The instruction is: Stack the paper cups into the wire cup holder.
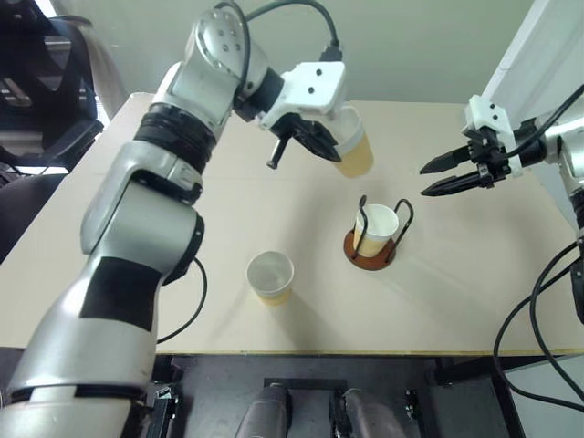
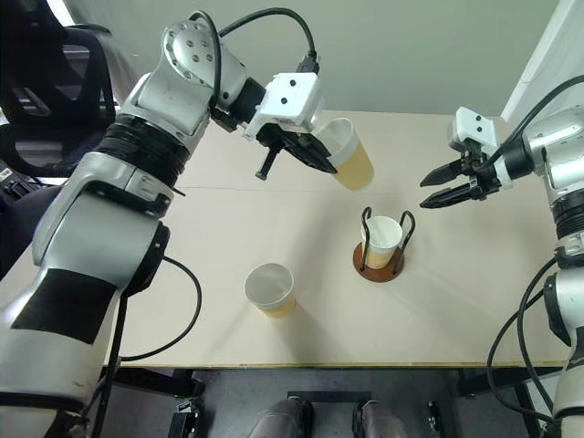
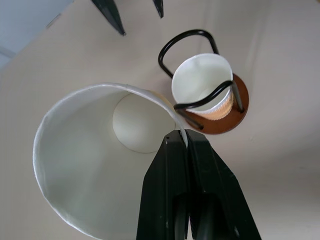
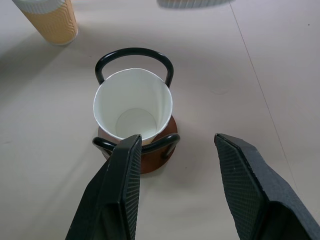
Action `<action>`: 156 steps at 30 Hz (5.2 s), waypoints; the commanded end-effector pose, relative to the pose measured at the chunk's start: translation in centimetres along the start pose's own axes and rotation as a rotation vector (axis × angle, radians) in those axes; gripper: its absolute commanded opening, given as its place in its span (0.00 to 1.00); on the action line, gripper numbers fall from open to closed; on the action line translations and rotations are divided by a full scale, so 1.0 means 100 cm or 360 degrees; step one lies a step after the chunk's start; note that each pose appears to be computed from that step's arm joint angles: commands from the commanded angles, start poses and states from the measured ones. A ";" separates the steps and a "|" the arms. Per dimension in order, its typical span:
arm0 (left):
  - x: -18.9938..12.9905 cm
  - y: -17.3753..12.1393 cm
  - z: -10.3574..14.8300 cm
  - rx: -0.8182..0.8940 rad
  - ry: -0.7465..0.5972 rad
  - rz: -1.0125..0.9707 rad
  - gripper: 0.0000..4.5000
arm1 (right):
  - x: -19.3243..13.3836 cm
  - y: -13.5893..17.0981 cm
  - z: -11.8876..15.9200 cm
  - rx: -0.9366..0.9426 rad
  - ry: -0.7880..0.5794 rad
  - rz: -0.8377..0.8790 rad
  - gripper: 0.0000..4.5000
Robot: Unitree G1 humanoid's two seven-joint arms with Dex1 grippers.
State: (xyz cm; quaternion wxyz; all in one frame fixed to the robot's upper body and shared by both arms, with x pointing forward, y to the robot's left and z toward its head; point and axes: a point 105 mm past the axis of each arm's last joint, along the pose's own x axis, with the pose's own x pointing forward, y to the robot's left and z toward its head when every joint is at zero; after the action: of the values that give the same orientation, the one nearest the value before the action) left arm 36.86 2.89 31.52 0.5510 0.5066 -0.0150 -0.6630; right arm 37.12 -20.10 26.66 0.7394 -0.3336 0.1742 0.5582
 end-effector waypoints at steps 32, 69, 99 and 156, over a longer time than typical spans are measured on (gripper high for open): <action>0.045 -0.010 0.027 0.0149 -0.0160 -0.0204 0.00 | -0.016 -0.002 0.011 -0.0053 0.0000 -0.0055 0.51; 0.062 -0.017 0.022 0.0201 -0.0061 -0.0306 0.29 | -0.019 -0.002 0.007 -0.0057 0.0026 -0.0067 0.51; 0.050 -0.002 0.020 0.0224 -0.0080 -0.0079 0.99 | -0.018 -0.005 0.009 -0.0084 0.0040 -0.0083 0.51; -0.023 -0.047 -0.002 -0.0092 0.0029 -0.0075 0.99 | -0.015 0.000 0.013 -0.0158 0.0067 -0.0045 0.51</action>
State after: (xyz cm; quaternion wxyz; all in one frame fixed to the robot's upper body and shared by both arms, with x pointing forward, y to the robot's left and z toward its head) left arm 35.36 7.20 30.12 0.5748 0.5120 0.0154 -0.6382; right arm 36.87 -20.90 27.70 0.7328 -0.3748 0.1769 0.5396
